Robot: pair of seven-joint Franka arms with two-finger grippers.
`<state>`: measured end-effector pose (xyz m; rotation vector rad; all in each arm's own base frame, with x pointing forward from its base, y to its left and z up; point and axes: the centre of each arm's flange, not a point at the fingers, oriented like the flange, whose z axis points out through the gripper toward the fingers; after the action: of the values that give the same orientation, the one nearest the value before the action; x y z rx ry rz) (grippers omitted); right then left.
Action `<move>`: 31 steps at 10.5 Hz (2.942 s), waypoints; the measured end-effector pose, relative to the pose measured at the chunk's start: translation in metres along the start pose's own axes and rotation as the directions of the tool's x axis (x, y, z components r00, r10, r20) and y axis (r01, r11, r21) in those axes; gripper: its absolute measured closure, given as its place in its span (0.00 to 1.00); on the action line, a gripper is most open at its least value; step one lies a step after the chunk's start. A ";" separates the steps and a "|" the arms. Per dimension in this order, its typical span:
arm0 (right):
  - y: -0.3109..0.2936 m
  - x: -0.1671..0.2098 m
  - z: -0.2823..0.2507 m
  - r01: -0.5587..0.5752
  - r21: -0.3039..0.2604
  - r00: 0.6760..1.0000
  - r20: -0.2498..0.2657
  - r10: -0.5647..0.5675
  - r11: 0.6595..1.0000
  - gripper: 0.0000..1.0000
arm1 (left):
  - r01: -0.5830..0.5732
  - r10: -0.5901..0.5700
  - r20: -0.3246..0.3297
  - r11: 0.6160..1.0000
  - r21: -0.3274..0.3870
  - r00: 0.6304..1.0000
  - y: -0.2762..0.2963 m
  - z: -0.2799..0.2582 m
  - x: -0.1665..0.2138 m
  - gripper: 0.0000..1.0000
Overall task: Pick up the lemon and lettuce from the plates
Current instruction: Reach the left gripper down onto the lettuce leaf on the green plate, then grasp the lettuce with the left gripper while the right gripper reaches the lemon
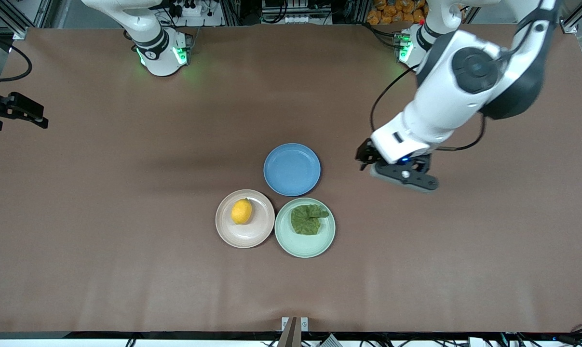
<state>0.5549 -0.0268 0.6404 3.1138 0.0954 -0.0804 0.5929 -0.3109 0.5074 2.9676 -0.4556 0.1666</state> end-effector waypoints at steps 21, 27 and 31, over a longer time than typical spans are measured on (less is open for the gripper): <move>-0.018 0.002 -0.002 0.028 -0.001 1.000 -0.001 -0.028 1.000 0.00 | -0.206 0.211 -0.128 0.977 0.052 0.969 0.060 0.300 0.011 0.00; -0.094 0.041 0.045 -0.038 0.037 0.999 0.027 0.037 0.999 0.00 | -0.208 0.212 -0.166 0.977 0.040 0.963 0.059 0.318 0.009 0.00; -0.132 0.069 0.102 -0.069 0.047 0.994 0.090 0.065 0.996 0.00 | -0.217 0.223 -0.172 0.975 0.051 0.960 0.062 0.324 0.009 0.00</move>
<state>0.6108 0.1059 0.5313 3.1544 -0.0135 -0.2222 0.6110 -0.4205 0.1970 2.8901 -0.7641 0.4602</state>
